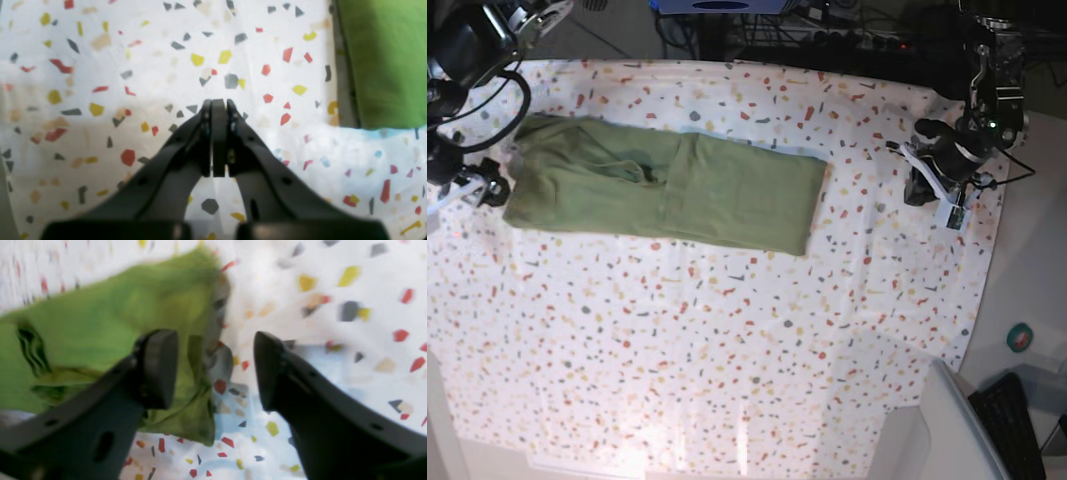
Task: Layout the t-shirt on the table in an organized manner, then fold the t-shirt properly
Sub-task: 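Grasp the strip's opposite end with the right gripper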
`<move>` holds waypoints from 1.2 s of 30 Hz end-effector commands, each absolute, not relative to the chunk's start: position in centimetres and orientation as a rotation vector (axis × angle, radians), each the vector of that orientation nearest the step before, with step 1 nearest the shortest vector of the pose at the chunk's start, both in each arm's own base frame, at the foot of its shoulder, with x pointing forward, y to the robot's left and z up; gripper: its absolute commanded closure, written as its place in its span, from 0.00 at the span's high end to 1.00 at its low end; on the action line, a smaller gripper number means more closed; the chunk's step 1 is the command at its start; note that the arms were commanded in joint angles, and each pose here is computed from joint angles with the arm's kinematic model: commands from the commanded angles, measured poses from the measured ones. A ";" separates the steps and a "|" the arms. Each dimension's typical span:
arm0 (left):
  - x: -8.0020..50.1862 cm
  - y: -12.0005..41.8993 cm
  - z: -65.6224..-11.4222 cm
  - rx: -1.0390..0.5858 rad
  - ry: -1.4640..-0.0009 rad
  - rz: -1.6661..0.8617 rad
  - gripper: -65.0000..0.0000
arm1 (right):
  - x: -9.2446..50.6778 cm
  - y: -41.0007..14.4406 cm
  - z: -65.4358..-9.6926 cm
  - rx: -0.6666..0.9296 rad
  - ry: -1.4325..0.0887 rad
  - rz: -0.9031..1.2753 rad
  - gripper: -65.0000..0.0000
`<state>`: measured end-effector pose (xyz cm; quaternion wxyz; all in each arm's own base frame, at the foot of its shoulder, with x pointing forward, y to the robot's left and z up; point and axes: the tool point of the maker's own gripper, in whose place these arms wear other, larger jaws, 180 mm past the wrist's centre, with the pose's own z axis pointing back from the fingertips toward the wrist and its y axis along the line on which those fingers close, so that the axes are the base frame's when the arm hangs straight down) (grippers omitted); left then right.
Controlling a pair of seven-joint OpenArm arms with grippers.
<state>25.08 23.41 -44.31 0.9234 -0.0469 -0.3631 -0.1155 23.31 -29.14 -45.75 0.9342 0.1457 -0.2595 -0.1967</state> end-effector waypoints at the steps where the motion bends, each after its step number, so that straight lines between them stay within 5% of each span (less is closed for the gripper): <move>1: 25.9 23.7 -43.3 -0.090 -0.785 -0.244 0.00 | 23.5 -30.5 -44.9 0.296 -0.571 -0.427 0.58; 19: 27.7 23.7 -45.6 -0.120 -0.750 -0.169 0.00 | 21.9 -27.2 -49.0 0.508 -0.473 -0.538 0.60; 36: 28.6 14.7 -48.0 -0.282 -0.707 -0.254 0.00 | 21.4 -20.8 -50.4 0.598 -0.334 -0.409 0.59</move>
